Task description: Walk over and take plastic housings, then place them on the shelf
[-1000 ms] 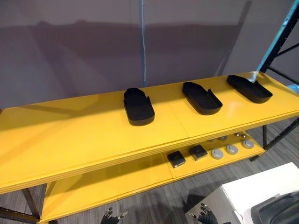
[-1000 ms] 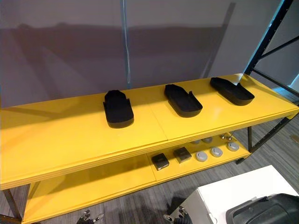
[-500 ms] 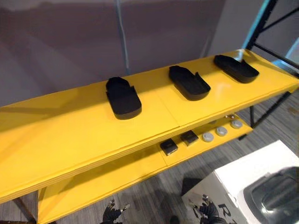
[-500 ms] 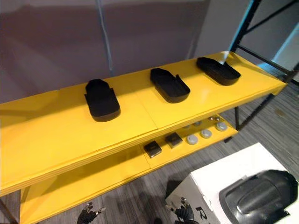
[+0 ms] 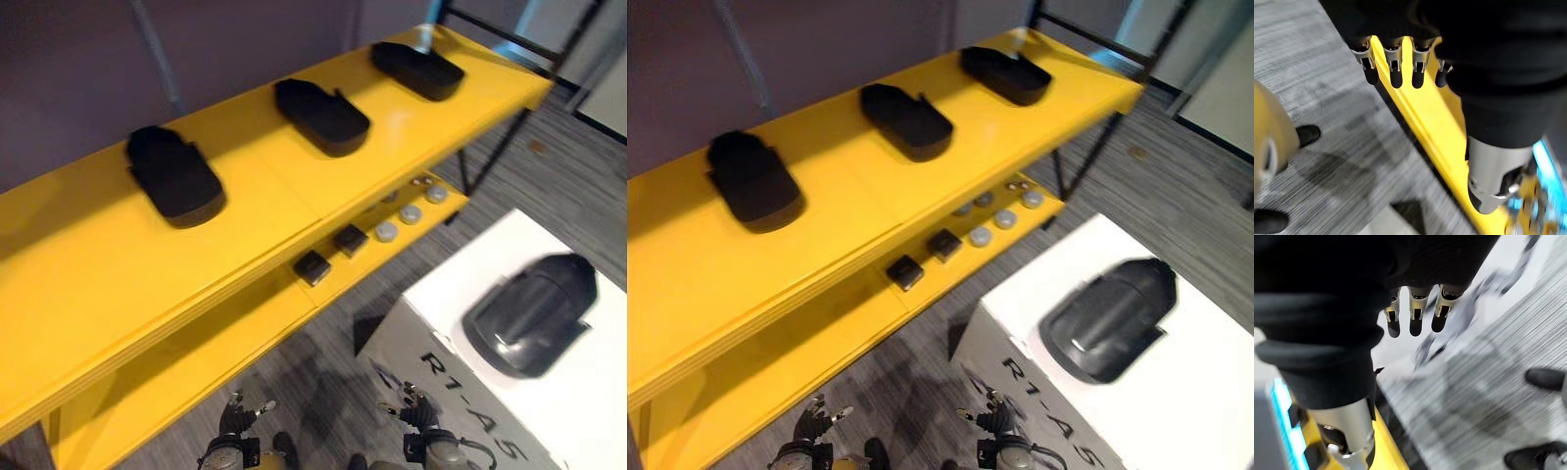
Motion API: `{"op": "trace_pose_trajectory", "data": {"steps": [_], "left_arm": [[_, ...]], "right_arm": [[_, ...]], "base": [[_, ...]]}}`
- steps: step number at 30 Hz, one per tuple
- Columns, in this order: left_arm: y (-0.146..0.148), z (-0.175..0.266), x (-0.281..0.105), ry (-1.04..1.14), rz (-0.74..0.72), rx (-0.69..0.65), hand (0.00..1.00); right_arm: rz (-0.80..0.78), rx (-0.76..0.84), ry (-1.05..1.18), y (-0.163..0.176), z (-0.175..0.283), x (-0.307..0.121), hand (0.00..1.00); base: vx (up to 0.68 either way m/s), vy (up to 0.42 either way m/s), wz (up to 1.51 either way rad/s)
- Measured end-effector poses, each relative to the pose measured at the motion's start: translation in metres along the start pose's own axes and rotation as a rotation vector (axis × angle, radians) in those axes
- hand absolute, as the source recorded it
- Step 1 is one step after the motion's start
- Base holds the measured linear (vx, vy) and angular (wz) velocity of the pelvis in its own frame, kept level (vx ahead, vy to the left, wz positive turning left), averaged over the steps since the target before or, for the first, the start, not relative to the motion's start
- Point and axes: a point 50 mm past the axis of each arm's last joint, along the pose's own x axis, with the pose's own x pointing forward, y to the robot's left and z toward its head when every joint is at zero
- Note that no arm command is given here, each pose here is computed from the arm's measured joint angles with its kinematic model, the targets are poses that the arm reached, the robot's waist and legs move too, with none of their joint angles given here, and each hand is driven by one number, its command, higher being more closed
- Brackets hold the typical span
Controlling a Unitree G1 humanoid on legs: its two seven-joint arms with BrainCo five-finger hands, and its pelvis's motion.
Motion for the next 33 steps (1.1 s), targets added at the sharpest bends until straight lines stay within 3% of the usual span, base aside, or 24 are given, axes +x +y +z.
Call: {"op": "trace_pose_trajectory", "data": {"steps": [13,22,33], "left_arm": [[-0.008,-0.013,-0.003,0.051,-0.031,0.008,0.00],[-0.003,-0.008,0.001,0.048,-0.029,0.018,0.00],[0.001,-0.034,-0.007,0.132,-0.015,0.025,0.00]], "right_arm": [[-0.074,-0.005,0.003,-0.021,0.001,0.002,0.00],[-0.115,0.007,0.045,-0.031,-0.012,-0.003,0.00],[-0.160,0.041,0.132,-0.040,-0.038,-0.014,0.00]], "base": [[-0.09,-0.004,-1.18],[0.00,-0.145,-0.65],[0.07,0.073,-0.46]]}}
